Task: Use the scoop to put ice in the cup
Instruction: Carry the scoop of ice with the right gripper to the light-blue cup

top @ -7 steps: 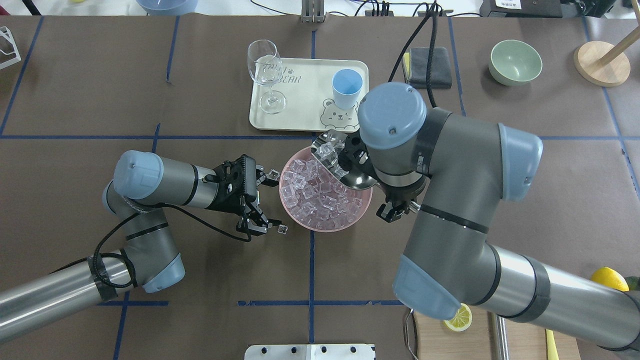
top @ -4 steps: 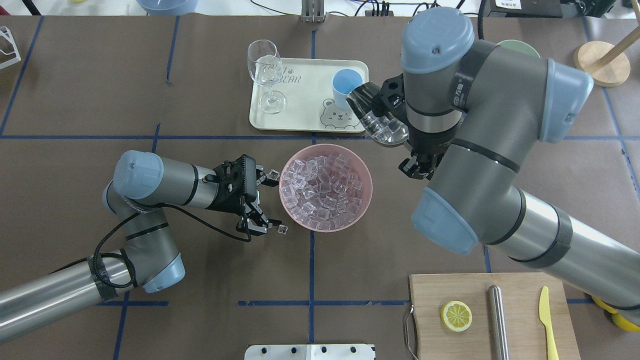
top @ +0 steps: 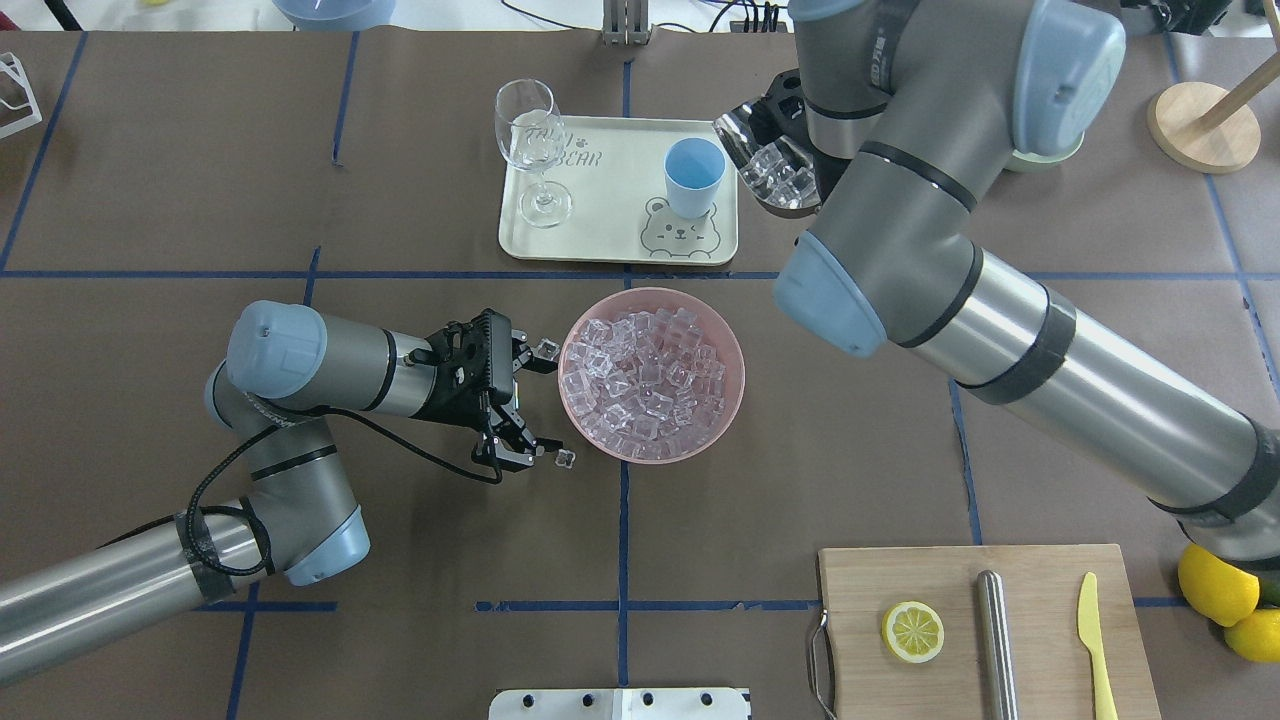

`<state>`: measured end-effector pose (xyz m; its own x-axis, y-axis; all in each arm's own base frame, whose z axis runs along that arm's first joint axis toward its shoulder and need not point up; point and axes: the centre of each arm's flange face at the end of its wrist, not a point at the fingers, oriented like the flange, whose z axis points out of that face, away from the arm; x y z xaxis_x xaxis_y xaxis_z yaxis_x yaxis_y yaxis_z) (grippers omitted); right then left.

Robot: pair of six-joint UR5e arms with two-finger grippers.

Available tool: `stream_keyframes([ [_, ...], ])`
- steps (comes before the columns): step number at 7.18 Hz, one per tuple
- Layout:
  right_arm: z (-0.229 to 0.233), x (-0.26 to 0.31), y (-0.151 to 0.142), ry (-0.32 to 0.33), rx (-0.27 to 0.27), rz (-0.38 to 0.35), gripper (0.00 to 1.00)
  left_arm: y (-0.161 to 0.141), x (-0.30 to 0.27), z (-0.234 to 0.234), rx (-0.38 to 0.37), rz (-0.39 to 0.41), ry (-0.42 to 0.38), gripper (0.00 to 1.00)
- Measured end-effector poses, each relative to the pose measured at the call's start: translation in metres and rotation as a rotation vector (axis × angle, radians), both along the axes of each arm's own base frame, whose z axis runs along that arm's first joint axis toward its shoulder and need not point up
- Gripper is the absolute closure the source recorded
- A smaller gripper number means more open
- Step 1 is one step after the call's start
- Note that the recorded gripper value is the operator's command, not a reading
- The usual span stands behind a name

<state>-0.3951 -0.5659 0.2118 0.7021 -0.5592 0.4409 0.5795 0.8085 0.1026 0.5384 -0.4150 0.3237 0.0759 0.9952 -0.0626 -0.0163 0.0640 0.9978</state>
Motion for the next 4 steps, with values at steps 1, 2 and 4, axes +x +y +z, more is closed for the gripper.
stream_keyframes([
  [1, 0.007, -0.003, -0.019, 0.026, -0.013, -0.025, 1.0, 0.0, 0.0, 0.0, 0.0, 0.0, 0.0, 0.0],
  [2, 0.01, -0.008, -0.034, 0.058, -0.024, -0.063, 1.0, 0.0, 0.0, 0.0, 0.0, 0.0, 0.001, 0.0],
  [4, 0.005, -0.023, -0.052, 0.127, -0.056, -0.149, 1.0, 0.0, 0.0, -0.001, 0.001, 0.0, 0.003, 0.0],
])
